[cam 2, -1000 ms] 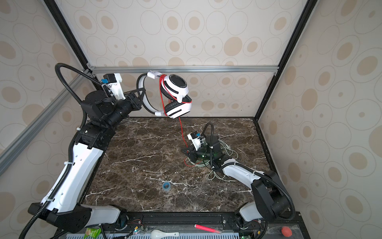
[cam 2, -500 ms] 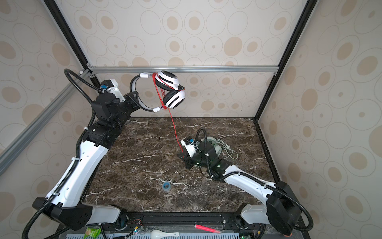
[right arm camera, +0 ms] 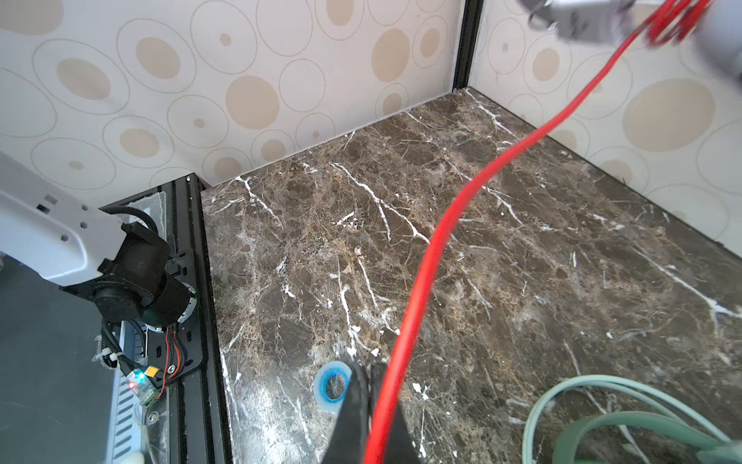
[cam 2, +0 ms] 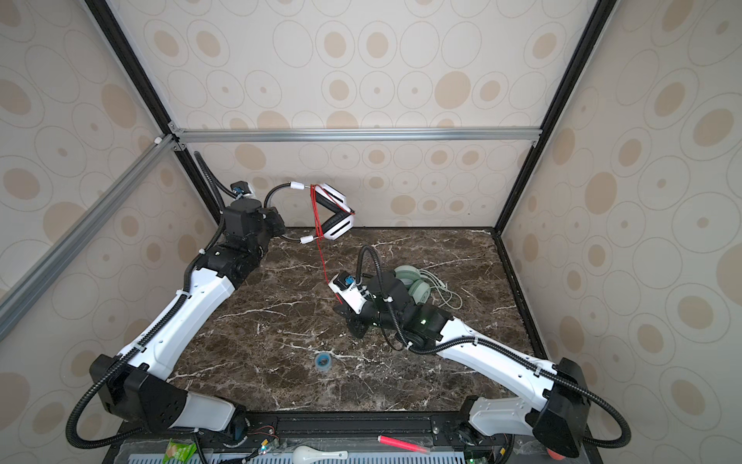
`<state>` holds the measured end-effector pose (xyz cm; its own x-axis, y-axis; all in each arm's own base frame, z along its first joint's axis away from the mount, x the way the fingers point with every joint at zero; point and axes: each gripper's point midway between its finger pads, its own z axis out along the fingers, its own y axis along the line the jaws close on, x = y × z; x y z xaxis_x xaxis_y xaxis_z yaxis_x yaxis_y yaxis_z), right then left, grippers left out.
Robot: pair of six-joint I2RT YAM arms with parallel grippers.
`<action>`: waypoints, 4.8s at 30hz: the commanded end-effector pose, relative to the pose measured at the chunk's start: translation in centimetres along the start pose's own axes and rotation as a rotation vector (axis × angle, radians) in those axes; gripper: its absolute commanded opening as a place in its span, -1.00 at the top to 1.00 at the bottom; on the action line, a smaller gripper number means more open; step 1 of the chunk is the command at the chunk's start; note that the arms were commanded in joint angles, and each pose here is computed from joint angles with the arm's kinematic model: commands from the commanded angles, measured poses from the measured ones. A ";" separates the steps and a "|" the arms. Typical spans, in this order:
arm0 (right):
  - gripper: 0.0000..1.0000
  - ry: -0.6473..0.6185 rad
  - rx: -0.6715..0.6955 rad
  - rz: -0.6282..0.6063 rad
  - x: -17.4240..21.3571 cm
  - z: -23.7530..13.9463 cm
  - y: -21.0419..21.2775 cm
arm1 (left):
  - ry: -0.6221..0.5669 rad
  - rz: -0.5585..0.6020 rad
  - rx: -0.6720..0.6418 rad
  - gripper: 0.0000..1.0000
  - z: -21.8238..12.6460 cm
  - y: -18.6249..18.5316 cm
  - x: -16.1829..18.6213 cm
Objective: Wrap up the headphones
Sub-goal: 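Lift headphones higher with left gripper while right gripper draws cable back, then lower white headphones with left gripper while right gripper carries cable over them, then loop the red cable around the white earcups with the right gripper, then raise white headphones with left gripper while right gripper pulls cable down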
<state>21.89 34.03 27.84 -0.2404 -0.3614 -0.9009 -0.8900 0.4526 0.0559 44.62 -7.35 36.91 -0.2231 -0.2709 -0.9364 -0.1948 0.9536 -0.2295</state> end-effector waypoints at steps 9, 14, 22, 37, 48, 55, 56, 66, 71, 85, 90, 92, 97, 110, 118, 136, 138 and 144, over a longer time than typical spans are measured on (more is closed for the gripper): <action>1.00 0.098 0.074 -0.214 -4.5 -2.2 -1.1 | -0.040 0.296 0.010 1.00 -2.4 -0.3 0.8; 1.00 0.111 0.111 -0.236 -7.0 -2.1 -3.0 | 0.005 0.416 0.095 1.00 -4.0 -1.6 2.5; 1.00 0.106 0.145 -0.198 -10.4 -1.7 -6.5 | 0.068 0.465 0.293 1.00 -7.4 -3.1 4.2; 0.82 0.065 0.187 -0.014 -10.5 -2.2 -11.4 | 0.123 0.393 0.510 1.00 -12.0 -4.6 4.8; 0.43 0.016 0.157 0.118 -8.5 -1.5 -14.1 | 0.116 0.317 0.588 1.00 -13.8 -5.7 3.5; 0.18 -0.037 0.077 0.116 -7.9 -0.5 -13.5 | 0.075 0.270 0.615 1.00 -14.9 -6.2 1.6; 0.15 -0.052 0.060 0.100 -7.9 -0.5 -13.2 | 0.068 0.263 0.621 1.00 -15.1 -6.3 1.2; -0.25 -0.195 0.043 0.095 -6.7 -2.3 -12.1 | -0.012 0.171 0.656 1.00 -16.3 -7.9 -4.1; -0.31 -0.264 0.051 0.148 -5.6 -4.0 -12.1 | -0.036 0.156 0.694 1.00 -17.0 -8.9 -5.8; -0.31 -0.258 0.056 0.229 -1.3 -4.8 -11.2 | -0.096 0.097 0.765 1.00 -19.2 -10.1 -9.8; -0.31 -0.236 0.061 0.235 -0.3 -4.2 -11.4 | -0.110 0.073 0.788 1.00 -19.9 -10.3 -10.5; -0.30 -0.234 0.040 0.240 -0.2 -3.9 -11.2 | -0.114 0.064 0.792 1.00 -20.1 -10.3 -10.7; -0.29 -0.247 -0.034 0.258 -0.1 -3.4 -10.3 | -0.134 0.052 0.792 1.00 -20.7 -10.2 -11.6; -0.25 -0.109 -0.006 0.321 6.2 -1.4 -10.5 | -0.146 0.037 0.798 1.00 -20.8 -10.3 -12.0; -0.22 -0.109 0.010 0.367 7.8 0.0 -11.4 | -0.144 0.029 0.801 1.00 -20.8 -10.2 -11.9; -0.08 -0.109 0.011 0.441 9.3 2.9 -13.0 | -0.136 0.021 0.799 1.00 -20.5 -10.2 -11.5; -0.02 -0.115 0.003 0.449 9.2 3.2 -13.0 | -0.136 0.018 0.798 1.00 -20.4 -10.2 -11.5; 0.08 -0.123 -0.026 0.486 9.9 4.4 -13.2 | -0.136 0.017 0.796 1.00 -20.2 -10.3 -11.4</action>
<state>32.46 27.40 15.33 -0.5980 -0.0496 -0.8000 -0.6827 0.5543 0.4760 31.35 -17.10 51.20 -0.1879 -0.1823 -0.9651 0.5167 0.8173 -0.2550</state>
